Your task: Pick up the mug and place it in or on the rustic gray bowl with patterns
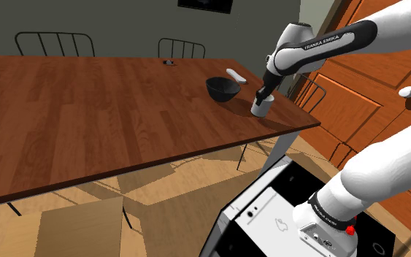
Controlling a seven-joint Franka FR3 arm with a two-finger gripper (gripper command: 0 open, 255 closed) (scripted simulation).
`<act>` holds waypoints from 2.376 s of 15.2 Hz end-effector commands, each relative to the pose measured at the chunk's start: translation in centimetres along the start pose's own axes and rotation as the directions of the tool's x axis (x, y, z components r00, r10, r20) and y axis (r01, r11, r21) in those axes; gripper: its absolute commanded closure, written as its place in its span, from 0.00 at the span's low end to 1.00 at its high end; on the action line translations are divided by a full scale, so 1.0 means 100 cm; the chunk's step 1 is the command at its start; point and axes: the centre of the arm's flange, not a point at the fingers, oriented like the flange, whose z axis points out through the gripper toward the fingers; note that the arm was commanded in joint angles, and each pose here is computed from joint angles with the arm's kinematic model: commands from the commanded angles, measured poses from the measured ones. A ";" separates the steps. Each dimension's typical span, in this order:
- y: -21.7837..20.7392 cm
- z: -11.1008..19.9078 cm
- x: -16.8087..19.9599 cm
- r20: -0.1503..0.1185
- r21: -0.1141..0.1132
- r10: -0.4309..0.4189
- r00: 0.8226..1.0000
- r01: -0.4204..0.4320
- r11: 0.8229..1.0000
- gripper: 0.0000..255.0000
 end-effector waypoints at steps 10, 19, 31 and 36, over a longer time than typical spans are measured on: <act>0.005 -0.057 0.006 0.000 0.000 0.000 1.000 0.000 1.000 1.00; 0.009 -0.104 0.011 0.000 0.000 0.000 1.000 0.000 1.000 1.00; 0.005 -0.137 0.093 0.000 0.000 0.000 1.000 0.000 1.000 1.00; 0.001 -0.140 0.159 0.000 0.000 0.000 1.000 0.000 1.000 1.00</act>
